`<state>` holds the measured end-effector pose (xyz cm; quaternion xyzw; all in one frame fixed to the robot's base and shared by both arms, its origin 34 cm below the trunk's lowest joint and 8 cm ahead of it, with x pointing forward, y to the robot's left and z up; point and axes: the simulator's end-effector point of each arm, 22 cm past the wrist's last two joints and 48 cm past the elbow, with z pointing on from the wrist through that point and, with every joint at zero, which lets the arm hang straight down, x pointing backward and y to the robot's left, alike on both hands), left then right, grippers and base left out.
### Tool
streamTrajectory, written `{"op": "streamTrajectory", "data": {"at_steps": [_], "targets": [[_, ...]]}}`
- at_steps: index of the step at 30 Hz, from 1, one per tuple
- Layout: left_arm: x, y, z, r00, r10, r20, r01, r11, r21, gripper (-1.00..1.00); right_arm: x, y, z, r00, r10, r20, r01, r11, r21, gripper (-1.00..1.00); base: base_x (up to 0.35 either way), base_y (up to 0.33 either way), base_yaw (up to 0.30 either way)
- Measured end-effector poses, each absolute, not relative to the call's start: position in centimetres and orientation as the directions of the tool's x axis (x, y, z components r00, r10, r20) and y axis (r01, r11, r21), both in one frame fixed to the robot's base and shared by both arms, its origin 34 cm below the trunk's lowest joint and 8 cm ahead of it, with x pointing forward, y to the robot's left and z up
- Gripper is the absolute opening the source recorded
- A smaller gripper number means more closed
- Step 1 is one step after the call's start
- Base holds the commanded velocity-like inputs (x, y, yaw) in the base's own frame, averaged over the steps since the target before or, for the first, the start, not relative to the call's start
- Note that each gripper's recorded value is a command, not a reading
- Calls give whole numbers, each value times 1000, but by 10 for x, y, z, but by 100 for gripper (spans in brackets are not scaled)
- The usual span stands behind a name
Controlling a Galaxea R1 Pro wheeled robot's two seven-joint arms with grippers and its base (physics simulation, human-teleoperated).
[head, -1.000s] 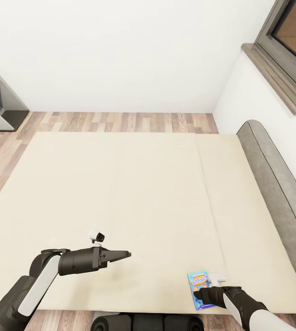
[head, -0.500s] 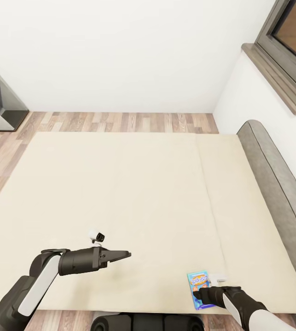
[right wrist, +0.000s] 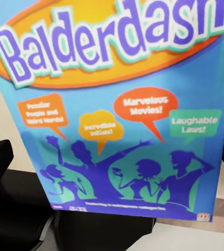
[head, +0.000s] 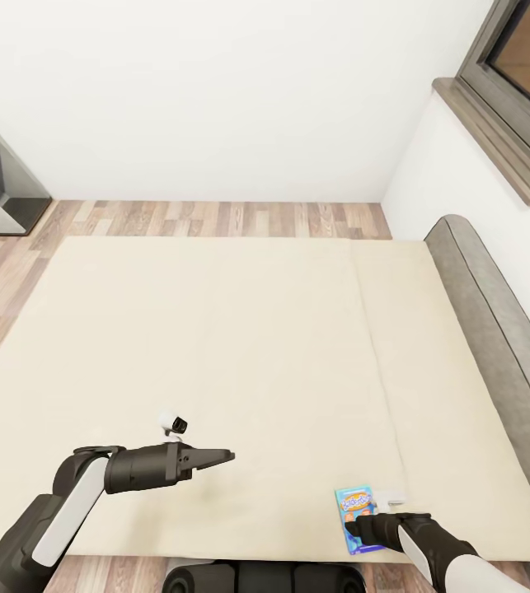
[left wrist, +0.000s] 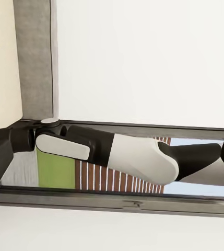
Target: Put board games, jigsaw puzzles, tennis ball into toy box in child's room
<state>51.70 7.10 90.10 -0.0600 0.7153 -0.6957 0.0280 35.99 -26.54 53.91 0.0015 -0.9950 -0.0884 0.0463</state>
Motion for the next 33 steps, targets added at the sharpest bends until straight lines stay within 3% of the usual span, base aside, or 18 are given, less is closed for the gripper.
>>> {"op": "streamTrajectory", "data": {"at_steps": [33], "targets": [[517, 71, 901, -991, -125, 43, -47, 24, -999, 100, 360, -264, 539, -996, -12, 92, 4, 984, 178, 100, 0, 13, 0]]}}
